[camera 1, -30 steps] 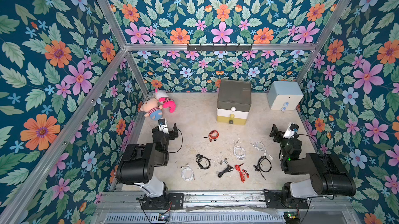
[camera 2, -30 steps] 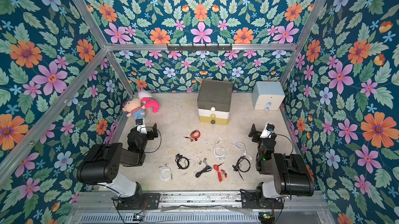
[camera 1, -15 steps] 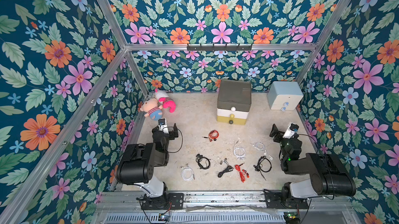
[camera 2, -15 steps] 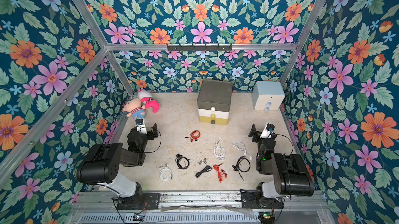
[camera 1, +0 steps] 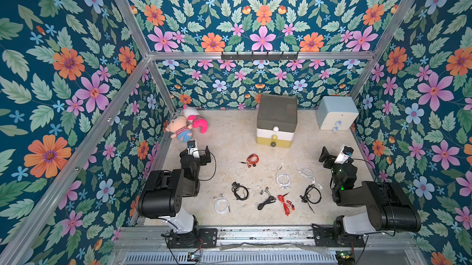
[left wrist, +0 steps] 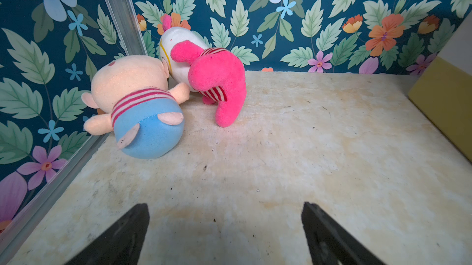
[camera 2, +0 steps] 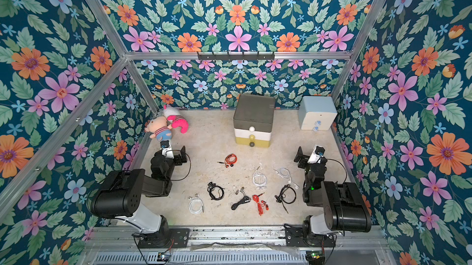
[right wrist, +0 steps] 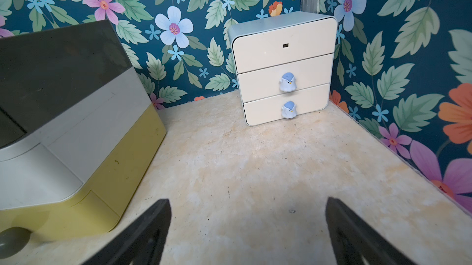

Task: Place the wired earphones into the drawer by color
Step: Adjust the storage box at the center of the board.

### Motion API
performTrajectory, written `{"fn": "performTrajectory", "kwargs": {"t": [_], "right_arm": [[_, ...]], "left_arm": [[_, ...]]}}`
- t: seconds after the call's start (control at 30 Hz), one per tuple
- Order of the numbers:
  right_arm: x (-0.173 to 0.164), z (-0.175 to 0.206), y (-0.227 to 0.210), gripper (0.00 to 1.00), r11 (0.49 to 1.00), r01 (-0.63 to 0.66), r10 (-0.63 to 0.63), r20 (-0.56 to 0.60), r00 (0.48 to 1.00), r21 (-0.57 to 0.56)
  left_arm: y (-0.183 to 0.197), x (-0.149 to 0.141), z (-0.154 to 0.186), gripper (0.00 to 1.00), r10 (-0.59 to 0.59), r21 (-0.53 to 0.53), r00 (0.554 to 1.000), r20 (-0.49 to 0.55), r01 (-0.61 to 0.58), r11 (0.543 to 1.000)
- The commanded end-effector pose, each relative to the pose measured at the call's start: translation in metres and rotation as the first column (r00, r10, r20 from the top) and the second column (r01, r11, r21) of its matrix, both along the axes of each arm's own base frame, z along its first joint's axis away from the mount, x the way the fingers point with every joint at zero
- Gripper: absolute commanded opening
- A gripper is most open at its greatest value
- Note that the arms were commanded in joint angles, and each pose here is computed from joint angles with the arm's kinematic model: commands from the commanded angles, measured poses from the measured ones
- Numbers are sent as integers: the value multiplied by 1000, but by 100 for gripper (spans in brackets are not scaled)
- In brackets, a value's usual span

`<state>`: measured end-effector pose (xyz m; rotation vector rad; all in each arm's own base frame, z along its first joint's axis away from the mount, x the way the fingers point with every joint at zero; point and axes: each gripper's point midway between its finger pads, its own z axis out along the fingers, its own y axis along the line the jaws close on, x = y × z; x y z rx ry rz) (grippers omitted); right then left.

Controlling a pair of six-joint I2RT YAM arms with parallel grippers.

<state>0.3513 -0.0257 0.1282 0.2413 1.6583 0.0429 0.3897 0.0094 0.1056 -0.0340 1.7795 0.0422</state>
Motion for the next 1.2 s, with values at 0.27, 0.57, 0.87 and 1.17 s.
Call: {"fn": "performTrajectory", "kwargs": {"t": [0.27,0.57,0.87,1.17], "right_arm": [[2,8,0,99,1000,2,-2,31,1000,-10],[-1,17,4,99,1000,-24,24,45,999,-13],[-17,78,-4,99,985,23,-48,143,989,170],[-23,114,40,99,933,-214,188,117,975,289]], "left_arm": [[0,1,3,99,2,1,1000,11,-2,1000],[6,-1,9,99,33,-2,999,26,-33,999],[8,-13,52,99,67,-75,997,45,-64,995],[30,-33,80,99,281,-434,959,-30,-266,861]]}}
